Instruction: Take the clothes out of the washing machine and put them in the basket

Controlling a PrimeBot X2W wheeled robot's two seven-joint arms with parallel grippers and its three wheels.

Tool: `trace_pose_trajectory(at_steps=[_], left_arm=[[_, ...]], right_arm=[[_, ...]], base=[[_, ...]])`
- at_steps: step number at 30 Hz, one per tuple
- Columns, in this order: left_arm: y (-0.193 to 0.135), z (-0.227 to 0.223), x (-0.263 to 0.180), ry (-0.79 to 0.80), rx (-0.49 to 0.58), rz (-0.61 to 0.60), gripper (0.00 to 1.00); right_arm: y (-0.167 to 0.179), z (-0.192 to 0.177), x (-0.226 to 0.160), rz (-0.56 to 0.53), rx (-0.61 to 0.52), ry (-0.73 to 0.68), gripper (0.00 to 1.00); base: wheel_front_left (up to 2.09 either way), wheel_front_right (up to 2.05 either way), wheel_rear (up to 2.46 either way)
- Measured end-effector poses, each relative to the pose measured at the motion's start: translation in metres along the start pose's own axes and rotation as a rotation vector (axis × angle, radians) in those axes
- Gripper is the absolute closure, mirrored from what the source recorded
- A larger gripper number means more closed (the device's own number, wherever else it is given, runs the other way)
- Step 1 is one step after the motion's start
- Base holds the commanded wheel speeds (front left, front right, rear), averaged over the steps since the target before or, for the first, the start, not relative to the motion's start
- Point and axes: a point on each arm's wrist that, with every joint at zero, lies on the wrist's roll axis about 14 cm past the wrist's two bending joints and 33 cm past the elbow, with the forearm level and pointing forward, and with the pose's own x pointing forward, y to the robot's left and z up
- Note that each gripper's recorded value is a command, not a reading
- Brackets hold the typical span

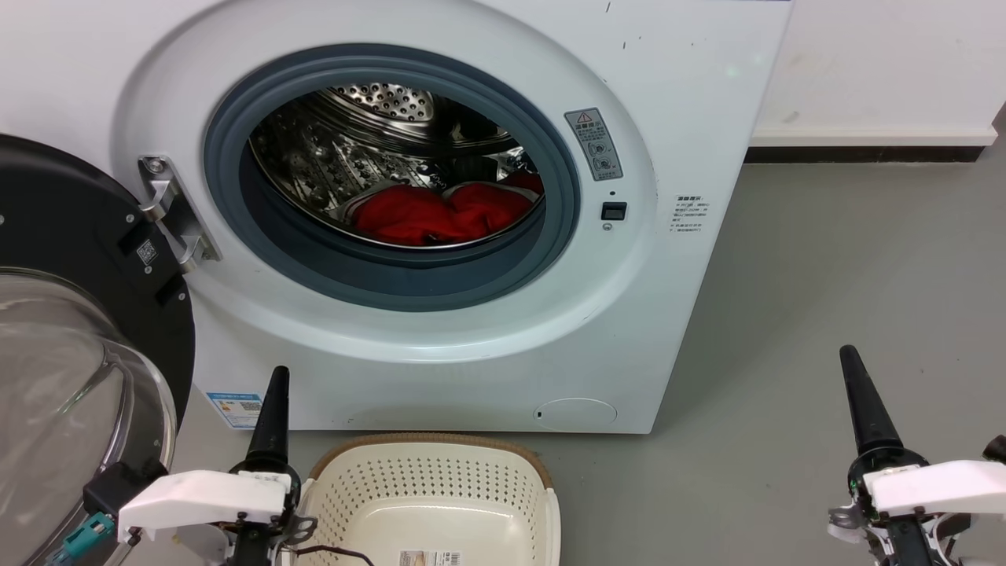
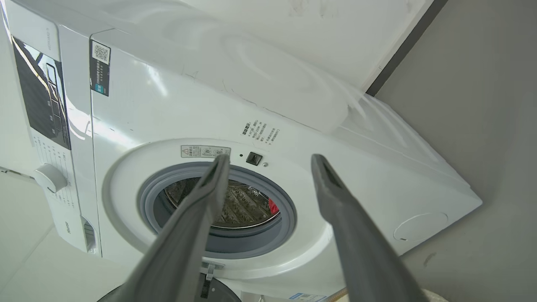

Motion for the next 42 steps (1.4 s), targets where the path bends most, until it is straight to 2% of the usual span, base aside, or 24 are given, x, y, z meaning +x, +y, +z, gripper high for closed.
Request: trace_pose_trajectory(at_steps=[13,42], left_arm=[[-0.008,-0.004,-0.001,-0.018,0.252,0.005,0.0],[-0.017,-0.006,-0.007,-0.087,0.637,-0.016,0.0]], right_arm=[[0.018,-0.001,-0.001,0.061,-0.3,-0.012,0.0],[0.037,0.0,-0.01,0.138,-0.703,-0.067,0.0]], base=[[0.0,0.0,0.0],[0.0,0.0,0.0]])
